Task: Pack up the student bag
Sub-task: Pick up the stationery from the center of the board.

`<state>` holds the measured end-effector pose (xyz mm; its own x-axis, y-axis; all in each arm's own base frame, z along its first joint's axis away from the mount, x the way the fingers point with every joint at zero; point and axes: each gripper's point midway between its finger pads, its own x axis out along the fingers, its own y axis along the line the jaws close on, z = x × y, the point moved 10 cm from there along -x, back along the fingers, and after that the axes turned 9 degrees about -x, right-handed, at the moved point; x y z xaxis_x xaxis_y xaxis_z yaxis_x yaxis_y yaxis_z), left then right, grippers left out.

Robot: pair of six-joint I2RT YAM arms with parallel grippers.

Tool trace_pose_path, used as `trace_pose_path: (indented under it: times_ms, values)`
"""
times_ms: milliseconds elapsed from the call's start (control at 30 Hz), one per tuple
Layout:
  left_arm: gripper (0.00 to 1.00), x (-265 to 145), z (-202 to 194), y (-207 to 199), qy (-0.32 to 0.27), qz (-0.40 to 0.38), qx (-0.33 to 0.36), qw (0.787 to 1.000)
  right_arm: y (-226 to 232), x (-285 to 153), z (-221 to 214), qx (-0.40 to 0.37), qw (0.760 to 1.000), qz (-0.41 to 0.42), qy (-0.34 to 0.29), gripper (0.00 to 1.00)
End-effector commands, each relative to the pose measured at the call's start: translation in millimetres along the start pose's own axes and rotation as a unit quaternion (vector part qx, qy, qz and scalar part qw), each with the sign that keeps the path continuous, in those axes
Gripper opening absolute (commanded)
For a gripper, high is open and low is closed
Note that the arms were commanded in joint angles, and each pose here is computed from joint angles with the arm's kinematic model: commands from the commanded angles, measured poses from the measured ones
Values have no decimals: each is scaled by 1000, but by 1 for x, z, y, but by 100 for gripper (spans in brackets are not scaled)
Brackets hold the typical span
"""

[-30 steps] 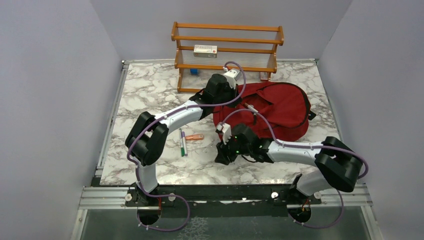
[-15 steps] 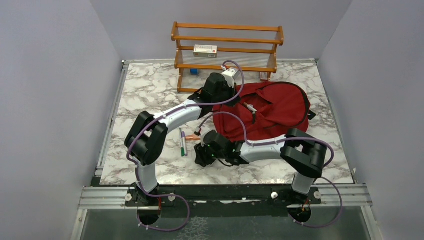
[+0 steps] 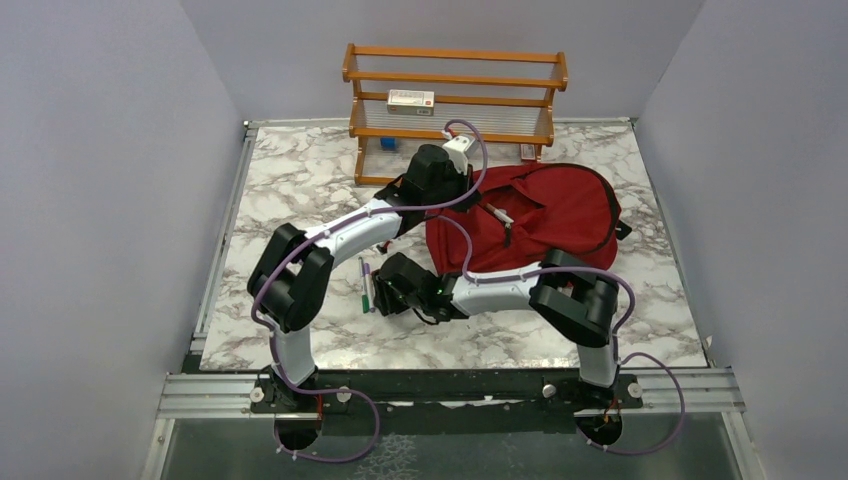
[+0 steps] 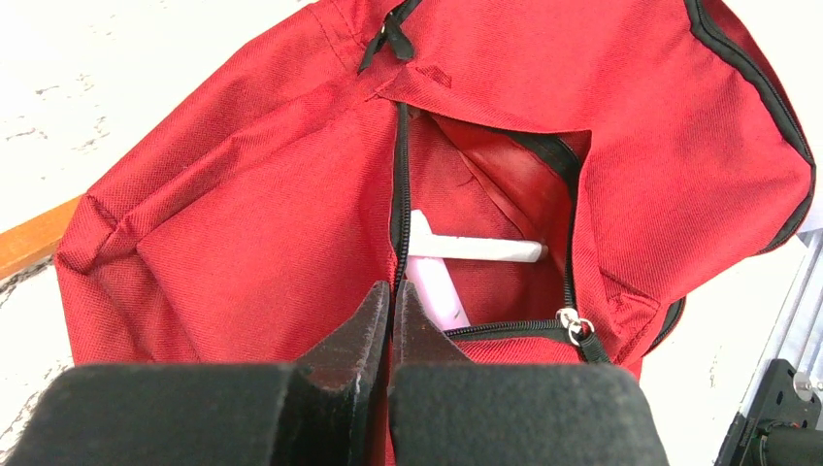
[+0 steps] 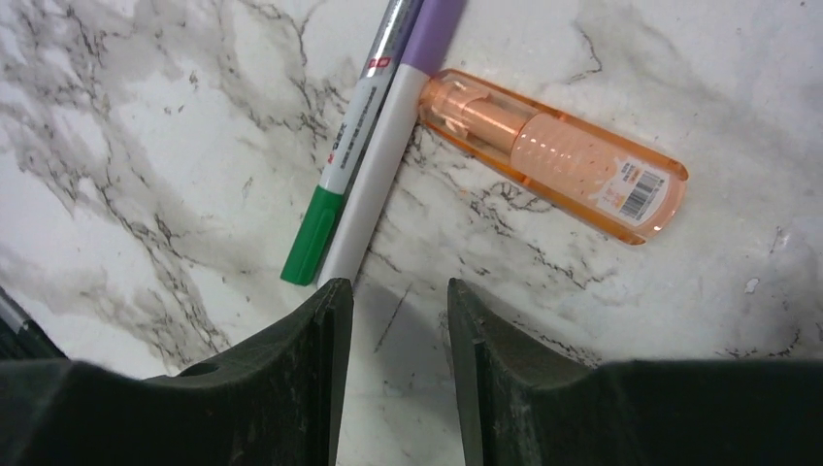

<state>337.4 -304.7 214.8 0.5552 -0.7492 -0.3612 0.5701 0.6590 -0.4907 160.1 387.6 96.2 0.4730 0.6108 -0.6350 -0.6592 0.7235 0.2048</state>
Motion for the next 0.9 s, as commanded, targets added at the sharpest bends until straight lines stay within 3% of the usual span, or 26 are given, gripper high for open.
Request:
trace_pose_path:
  times_ms: [0,867]
  values:
    - [0,-15,22,-6,-33,-7,10,999,-1,9,-1,6,999,-45,2,45]
    - [0,-21,27,-10,-42,-12,19,999,3,15,8,7,999,-31,-34,43]
